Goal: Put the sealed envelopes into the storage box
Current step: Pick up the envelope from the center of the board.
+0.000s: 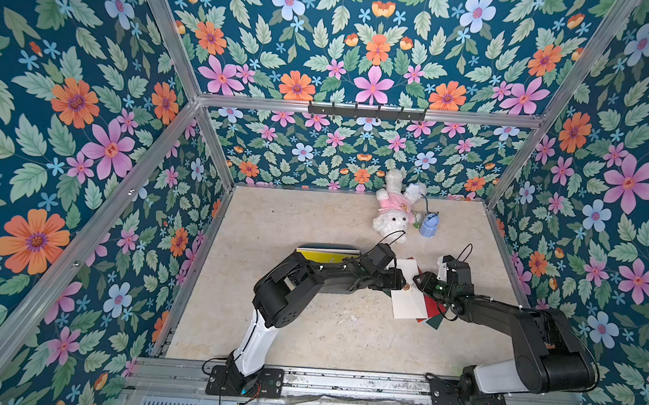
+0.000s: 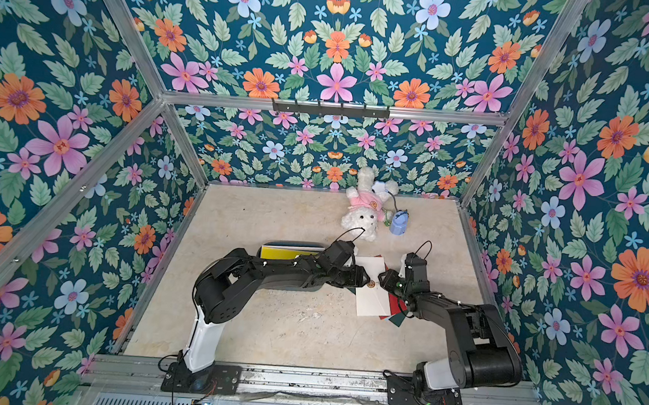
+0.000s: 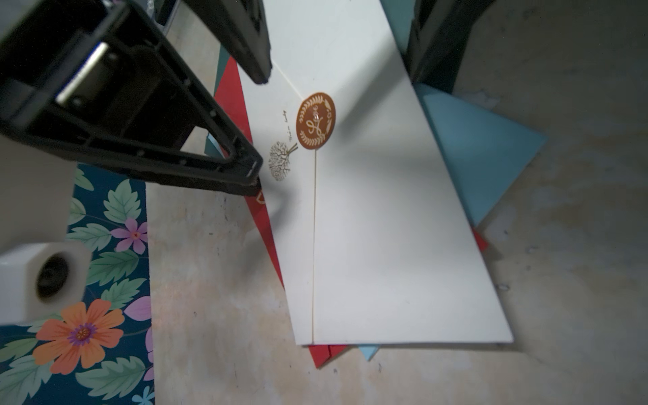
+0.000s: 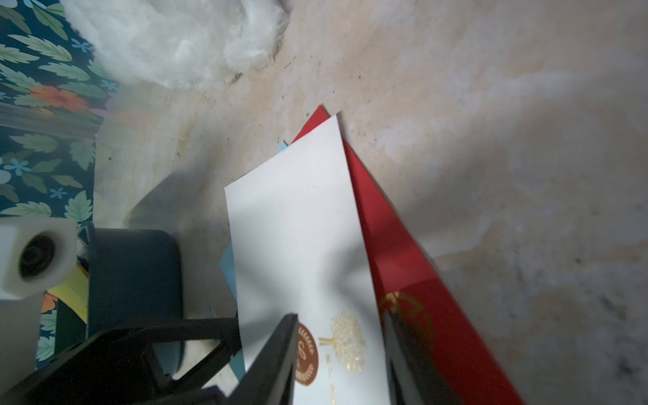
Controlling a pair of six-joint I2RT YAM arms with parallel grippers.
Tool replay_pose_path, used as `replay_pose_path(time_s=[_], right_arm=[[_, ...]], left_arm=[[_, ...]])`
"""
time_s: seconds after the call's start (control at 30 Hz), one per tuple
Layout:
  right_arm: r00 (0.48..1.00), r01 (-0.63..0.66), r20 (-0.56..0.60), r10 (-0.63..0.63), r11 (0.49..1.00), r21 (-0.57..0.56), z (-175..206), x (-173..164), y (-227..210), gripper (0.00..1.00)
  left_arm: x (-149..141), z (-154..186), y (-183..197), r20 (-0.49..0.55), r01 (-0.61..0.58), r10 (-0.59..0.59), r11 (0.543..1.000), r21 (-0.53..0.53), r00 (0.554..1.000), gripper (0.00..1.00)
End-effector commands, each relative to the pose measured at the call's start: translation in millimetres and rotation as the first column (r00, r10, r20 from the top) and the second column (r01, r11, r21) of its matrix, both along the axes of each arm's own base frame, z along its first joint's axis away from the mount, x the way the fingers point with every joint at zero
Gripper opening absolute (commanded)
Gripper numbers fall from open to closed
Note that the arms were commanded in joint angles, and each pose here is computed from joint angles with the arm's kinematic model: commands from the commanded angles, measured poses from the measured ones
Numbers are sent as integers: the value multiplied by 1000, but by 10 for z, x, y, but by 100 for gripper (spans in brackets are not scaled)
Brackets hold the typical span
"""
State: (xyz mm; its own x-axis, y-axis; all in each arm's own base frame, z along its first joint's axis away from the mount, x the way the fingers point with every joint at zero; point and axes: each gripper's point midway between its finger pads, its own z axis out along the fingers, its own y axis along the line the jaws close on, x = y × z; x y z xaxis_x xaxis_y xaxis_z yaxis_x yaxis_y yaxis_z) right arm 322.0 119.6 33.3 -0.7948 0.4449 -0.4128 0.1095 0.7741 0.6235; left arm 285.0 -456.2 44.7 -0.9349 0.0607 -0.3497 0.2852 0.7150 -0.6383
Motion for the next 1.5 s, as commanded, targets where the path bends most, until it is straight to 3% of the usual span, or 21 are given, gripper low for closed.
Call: replay_pose_path(time_s=[0.0, 0.3, 0.77, 1.13, 1.37, 1.47], right_arm=[[998, -57, -36, 60, 995, 87, 25, -92, 163, 44], [996, -78, -33, 83, 991, 110, 38, -97, 210, 42], [992, -123, 60, 114, 975, 185, 444, -109, 312, 43], [993, -114, 22, 112, 975, 190, 421, -146, 285, 32], [990, -128, 76, 120, 986, 104, 552, -87, 209, 0], [981, -138, 141, 132, 990, 31, 757, -26, 151, 0]], left_arm=[[-54, -43, -1, -18, 18, -18, 1000, 6, 1000, 67], [-68, 135, -104, -6, 40, -40, 996, -84, 999, 67], [-63, -27, -3, -11, 19, -19, 1000, -24, 1000, 67], [-71, -61, 10, -12, 15, -15, 1000, -27, 1000, 66], [-44, 118, 23, 32, 17, -15, 999, -38, 999, 67], [5, 349, 70, 88, 19, -17, 1000, -23, 996, 67]])
